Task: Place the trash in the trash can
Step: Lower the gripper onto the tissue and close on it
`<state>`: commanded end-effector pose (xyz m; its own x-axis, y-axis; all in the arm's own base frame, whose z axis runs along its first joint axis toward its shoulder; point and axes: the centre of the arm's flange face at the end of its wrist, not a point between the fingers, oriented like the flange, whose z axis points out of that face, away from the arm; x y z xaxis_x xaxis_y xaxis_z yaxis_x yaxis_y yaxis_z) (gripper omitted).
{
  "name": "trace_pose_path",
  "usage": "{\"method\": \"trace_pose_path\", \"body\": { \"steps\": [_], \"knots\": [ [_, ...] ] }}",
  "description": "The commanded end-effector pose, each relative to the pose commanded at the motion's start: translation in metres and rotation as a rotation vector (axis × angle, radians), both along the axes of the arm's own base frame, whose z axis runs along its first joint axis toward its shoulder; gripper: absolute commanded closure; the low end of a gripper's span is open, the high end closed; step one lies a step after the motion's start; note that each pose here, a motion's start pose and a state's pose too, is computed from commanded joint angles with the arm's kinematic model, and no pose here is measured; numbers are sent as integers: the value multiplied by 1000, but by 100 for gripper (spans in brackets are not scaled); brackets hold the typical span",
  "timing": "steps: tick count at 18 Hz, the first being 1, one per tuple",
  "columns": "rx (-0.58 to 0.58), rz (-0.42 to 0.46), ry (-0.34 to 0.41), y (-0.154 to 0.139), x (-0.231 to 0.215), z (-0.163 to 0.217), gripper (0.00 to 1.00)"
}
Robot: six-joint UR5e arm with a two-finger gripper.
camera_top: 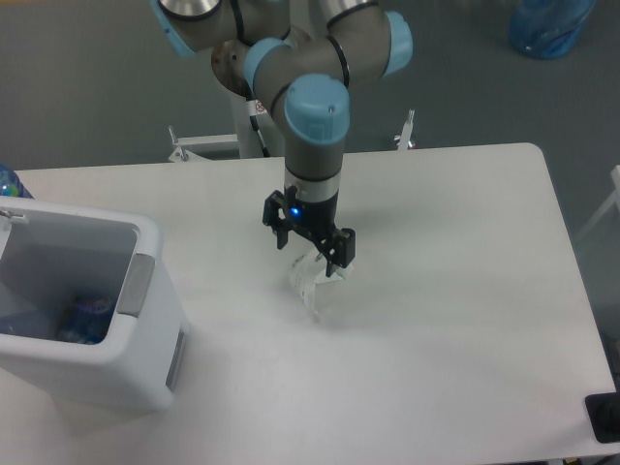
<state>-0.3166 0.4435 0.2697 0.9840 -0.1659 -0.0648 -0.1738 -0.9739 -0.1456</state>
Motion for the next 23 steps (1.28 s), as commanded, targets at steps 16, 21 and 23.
{"method": "trace_pose_path", "body": {
  "steps": [16,21,23],
  "knots": [
    [-81,-34,-75,13,17,-53,87],
    [-74,-29,-51,10,18,-35,100],
    [-56,-24,-35,8,20,-18,100]
  ]
}}
